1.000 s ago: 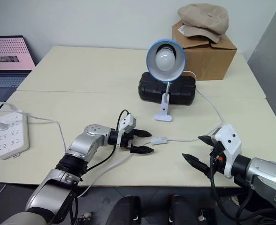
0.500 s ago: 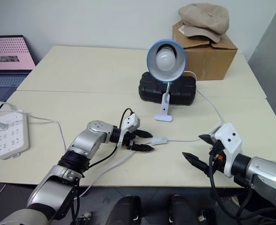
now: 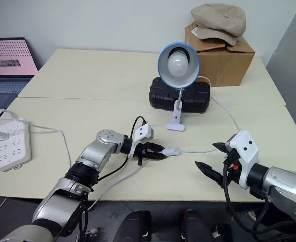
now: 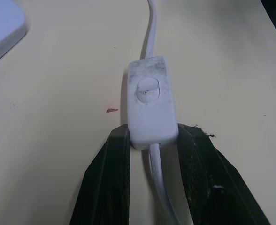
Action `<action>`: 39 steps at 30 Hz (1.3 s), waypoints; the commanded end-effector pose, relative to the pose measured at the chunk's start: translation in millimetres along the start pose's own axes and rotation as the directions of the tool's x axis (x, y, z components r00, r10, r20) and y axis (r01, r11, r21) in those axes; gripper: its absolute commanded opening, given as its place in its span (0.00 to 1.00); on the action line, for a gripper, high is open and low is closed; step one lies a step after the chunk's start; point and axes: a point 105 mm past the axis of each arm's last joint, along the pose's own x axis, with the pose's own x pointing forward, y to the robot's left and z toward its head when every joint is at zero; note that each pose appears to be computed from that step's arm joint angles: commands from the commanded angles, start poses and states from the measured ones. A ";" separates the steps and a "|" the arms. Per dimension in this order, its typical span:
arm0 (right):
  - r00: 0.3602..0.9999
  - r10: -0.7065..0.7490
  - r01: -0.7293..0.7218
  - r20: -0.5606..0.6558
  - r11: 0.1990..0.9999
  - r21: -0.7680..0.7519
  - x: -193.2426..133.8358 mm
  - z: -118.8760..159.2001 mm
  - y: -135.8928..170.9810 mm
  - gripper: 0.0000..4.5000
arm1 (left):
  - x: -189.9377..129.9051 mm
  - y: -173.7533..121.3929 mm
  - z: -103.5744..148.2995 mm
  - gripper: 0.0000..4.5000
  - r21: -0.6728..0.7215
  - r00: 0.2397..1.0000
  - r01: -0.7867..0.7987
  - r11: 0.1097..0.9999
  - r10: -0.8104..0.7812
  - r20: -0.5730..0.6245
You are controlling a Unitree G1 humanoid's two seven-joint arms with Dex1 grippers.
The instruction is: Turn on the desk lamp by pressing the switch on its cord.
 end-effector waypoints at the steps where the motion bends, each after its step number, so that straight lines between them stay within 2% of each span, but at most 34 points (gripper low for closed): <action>1: 0.998 -0.009 0.007 0.059 0.999 0.045 0.7 7.2 1.8 1.00 | -3.0 2.8 18.0 0.25 0.102 0.998 -0.047 0.994 0.043 0.042; 4: 0.987 -0.043 -0.003 0.157 0.959 0.282 7.6 6.8 9.4 1.00 | -6.9 4.9 40.2 0.25 0.181 0.990 -0.114 0.977 0.096 0.103; 7: 0.983 -0.057 -0.015 0.173 0.921 0.389 11.9 5.3 15.3 1.00 | -8.1 5.7 49.4 0.25 0.208 0.984 -0.152 0.966 0.128 0.127; 10: 0.973 -0.110 -0.032 0.205 0.810 0.586 20.8 0.0 22.6 1.00 | -8.5 0.9 64.2 0.24 0.254 0.973 -0.195 0.947 0.155 0.169; 15: 0.946 -0.214 -0.072 0.242 0.591 0.803 42.9 -2.9 19.3 1.00 | -7.1 -4.1 78.1 0.24 0.303 0.960 -0.252 0.919 0.199 0.197; 23: 0.927 -0.277 -0.161 0.253 0.315 0.935 80.1 3.5 11.9 1.00 | -0.8 -14.4 87.3 0.24 0.249 0.954 -0.262 0.932 0.212 0.211; 30: 0.904 -0.329 -0.203 0.274 0.236 0.950 96.2 12.0 3.6 1.00 | -1.5 -14.1 91.3 0.24 0.215 0.951 -0.280 0.936 0.240 0.195; 39: 0.895 -0.339 -0.220 0.291 0.232 0.947 98.5 15.1 5.9 1.00 | -5.7 -6.3 94.1 0.24 0.148 0.942 -0.311 0.939 0.284 0.179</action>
